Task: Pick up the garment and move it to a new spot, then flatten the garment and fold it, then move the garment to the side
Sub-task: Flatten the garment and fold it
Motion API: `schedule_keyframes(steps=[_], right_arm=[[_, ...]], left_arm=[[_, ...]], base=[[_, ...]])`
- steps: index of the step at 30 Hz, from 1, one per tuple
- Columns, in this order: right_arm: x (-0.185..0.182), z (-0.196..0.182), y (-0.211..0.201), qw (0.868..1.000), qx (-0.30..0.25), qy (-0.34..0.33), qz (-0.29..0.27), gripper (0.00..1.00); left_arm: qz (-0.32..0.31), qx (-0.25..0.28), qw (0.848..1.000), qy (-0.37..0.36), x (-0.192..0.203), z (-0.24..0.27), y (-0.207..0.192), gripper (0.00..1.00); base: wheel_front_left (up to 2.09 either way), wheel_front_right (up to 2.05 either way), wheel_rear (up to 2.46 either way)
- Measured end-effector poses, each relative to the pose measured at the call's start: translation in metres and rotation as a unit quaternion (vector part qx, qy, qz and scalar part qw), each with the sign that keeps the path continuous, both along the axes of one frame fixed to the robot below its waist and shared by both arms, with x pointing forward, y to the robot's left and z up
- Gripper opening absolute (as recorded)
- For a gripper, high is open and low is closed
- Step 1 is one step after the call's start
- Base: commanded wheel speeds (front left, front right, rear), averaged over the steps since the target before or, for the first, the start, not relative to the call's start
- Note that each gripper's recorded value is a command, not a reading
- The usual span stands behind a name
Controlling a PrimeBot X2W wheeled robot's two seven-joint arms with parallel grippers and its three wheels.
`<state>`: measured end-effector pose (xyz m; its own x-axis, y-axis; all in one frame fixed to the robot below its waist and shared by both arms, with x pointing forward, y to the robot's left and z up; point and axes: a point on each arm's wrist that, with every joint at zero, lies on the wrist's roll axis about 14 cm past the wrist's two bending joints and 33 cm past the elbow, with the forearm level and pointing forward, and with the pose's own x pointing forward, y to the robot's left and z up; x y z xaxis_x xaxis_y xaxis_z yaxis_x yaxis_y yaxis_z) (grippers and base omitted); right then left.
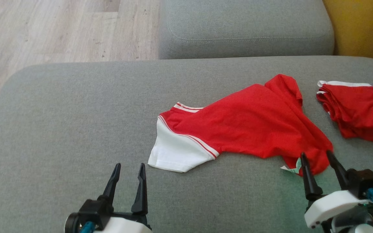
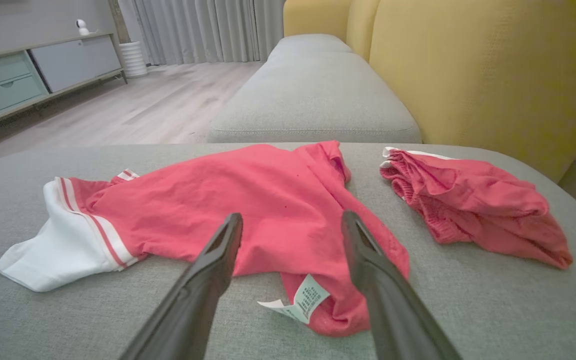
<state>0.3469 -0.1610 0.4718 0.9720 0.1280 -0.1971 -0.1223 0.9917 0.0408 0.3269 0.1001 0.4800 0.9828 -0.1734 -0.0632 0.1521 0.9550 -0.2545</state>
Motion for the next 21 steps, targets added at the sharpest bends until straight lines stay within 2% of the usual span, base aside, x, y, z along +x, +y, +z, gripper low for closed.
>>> schedule_keyframes(steps=[13,21], right_arm=[[0.0,-0.006,0.003,1.0,0.001,0.009,0.004,1.0],[-0.006,-0.074,-0.025,0.991,-0.046,0.123,-0.025,1.0]], left_arm=[[0.003,0.001,1.0,0.01,-0.004,-0.006,0.002,1.0],[0.013,0.0,1.0,0.024,-0.002,-0.014,0.007,1.0]], base=[[0.0,0.0,0.0],[0.0,0.0,0.0]])
